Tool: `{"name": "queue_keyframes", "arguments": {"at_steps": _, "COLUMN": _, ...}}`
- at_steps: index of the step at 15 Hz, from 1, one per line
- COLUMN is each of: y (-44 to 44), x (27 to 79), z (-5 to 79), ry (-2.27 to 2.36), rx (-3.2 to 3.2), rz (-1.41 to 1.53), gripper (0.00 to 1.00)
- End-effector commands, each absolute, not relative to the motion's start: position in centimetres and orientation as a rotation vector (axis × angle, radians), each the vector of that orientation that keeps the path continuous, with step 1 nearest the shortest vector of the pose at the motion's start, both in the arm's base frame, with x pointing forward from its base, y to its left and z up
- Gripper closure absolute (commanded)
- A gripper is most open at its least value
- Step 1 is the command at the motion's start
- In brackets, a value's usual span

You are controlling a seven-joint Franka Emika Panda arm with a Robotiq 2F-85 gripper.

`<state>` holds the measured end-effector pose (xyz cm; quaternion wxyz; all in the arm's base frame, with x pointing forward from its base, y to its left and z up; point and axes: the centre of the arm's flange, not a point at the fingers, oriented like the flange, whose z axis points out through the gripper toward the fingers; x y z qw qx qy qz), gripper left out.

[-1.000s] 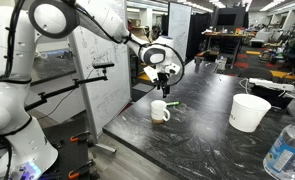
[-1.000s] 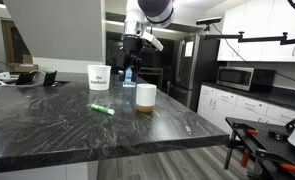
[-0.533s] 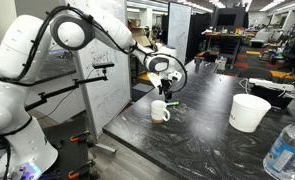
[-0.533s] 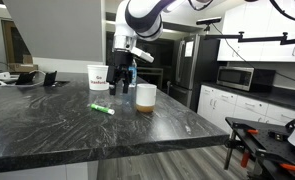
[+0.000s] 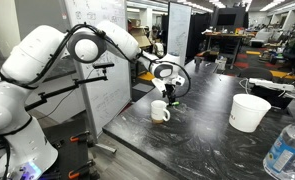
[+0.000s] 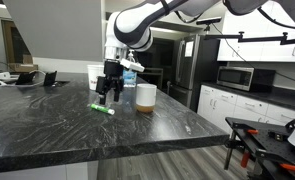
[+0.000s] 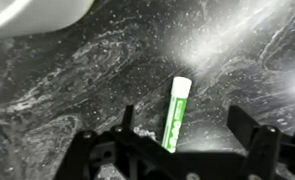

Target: Put the marker in the mug

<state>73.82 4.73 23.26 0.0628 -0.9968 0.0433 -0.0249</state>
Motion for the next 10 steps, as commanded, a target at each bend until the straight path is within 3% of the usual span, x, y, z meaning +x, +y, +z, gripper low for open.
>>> {"name": "queue_keyframes", "arguments": {"at_steps": 1, "y": 5.4, "x": 75.7, "z": 22.3, "ry": 0.098, "rx": -3.022, "rz": -0.057, "gripper": 0.08}}
{"name": "queue_keyframes", "arguments": {"at_steps": 3, "y": 5.7, "x": 75.8, "z": 21.6, "ry": 0.084, "rx": -3.025, "rz": -0.053, "gripper": 0.1}}
{"name": "queue_keyframes", "arguments": {"at_steps": 4, "y": 5.9, "x": 75.9, "z": 21.3, "ry": 0.08, "rx": -3.027, "rz": -0.046, "gripper": 0.31}}
{"name": "queue_keyframes", "arguments": {"at_steps": 10, "y": 6.0, "x": 75.7, "z": 20.6, "ry": 0.033, "rx": -3.065, "rz": -0.047, "gripper": 0.74}}
